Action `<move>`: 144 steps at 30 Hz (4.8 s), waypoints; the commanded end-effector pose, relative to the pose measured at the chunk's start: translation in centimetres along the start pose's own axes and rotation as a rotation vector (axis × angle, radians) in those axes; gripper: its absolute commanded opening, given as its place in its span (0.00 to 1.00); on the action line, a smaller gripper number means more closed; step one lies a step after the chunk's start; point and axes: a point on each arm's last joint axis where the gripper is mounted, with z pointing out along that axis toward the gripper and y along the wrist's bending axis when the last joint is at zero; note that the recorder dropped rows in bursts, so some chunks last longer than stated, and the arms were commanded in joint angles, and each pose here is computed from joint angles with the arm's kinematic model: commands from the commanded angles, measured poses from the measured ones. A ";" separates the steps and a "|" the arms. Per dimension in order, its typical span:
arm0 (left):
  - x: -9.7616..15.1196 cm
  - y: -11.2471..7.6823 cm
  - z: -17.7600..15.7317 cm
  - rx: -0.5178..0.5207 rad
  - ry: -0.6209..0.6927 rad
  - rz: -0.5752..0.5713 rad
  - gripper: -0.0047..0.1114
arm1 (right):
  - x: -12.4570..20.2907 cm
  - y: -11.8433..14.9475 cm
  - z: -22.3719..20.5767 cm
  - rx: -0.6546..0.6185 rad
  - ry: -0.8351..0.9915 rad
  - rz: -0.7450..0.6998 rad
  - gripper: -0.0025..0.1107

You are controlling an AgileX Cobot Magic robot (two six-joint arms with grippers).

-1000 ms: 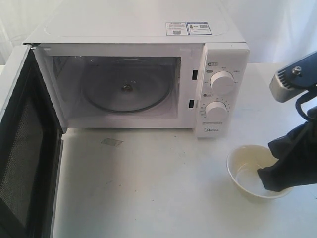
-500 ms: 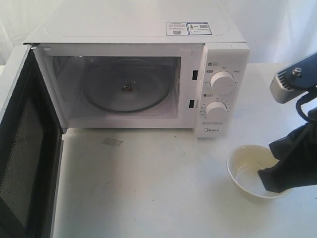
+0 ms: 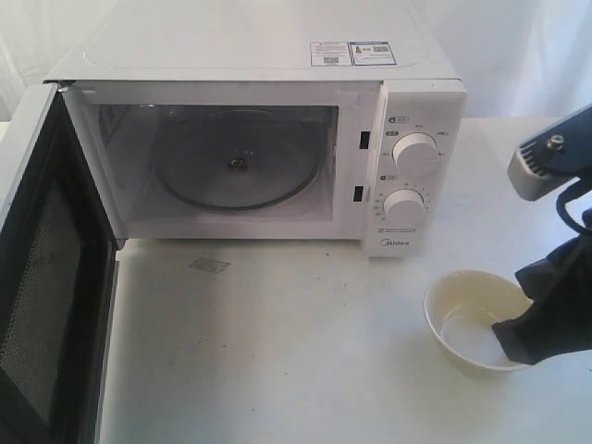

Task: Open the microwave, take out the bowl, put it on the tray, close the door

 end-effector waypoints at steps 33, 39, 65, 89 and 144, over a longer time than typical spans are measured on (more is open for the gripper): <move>-3.6 -9.3 5.9 1.246 -0.507 0.430 0.04 | -3.2 1.0 -0.2 -0.105 -0.325 -0.002 0.02; -3.0 -9.3 4.2 1.180 -0.554 0.474 0.04 | -5.8 2.9 3.1 -0.190 -0.429 -0.060 0.02; 11.7 -1.3 -2.0 -0.039 -0.245 0.130 0.04 | -13.5 3.7 13.6 -0.177 -0.614 -0.070 0.02; 16.2 0.1 -4.2 -0.208 -0.316 0.083 0.04 | -10.1 1.8 3.6 -0.129 -0.497 -0.085 0.02; 16.2 0.1 -4.2 -0.208 -0.316 0.083 0.04 | 13.8 -1.0 1.3 0.123 -0.941 0.163 0.02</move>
